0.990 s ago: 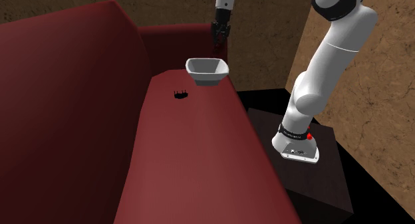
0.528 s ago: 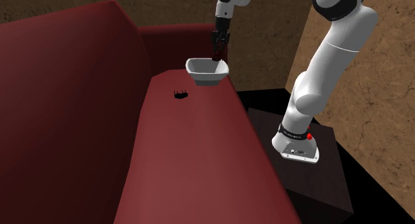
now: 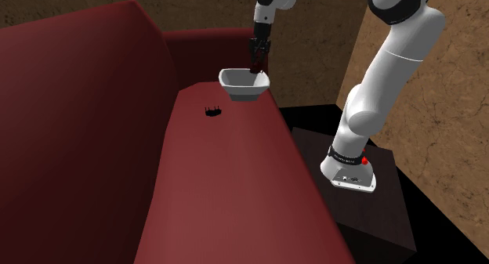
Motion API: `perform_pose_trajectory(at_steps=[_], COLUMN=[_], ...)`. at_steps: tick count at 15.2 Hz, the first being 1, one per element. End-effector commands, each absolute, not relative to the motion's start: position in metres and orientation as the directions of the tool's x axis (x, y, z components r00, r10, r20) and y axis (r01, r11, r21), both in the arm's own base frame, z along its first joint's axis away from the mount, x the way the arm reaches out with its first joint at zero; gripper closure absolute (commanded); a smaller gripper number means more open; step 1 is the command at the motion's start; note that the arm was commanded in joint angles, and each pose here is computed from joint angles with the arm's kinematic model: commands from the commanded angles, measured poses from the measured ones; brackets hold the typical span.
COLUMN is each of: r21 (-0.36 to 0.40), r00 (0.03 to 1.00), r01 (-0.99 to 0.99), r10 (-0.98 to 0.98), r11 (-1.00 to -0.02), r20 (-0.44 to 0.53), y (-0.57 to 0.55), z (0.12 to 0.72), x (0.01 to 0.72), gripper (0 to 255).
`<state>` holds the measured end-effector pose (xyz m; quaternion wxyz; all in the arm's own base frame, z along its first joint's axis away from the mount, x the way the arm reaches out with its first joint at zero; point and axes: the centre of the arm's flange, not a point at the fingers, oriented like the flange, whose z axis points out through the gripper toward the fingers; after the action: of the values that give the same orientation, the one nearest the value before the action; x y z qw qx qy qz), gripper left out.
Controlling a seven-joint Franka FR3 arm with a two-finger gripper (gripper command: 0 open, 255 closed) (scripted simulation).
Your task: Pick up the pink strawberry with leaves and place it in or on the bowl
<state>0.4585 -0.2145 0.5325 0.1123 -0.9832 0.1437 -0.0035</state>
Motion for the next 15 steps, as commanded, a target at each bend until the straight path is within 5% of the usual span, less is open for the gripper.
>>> perform_pose_trajectory(at_steps=[1, 2, 15], r21=[-0.222, -0.222, -0.222], r00=[0.959, 0.959, 0.959], r01=[-0.282, -0.282, -0.282], r10=[-0.283, -0.283, -0.283], r11=[-0.933, -0.933, -0.933], r20=[-0.025, -0.025, -0.025], y=[-0.215, -0.215, -0.226], z=[0.533, 0.533, 0.581], x=[0.458, 0.458, 0.456], gripper=[255, 0, 0])
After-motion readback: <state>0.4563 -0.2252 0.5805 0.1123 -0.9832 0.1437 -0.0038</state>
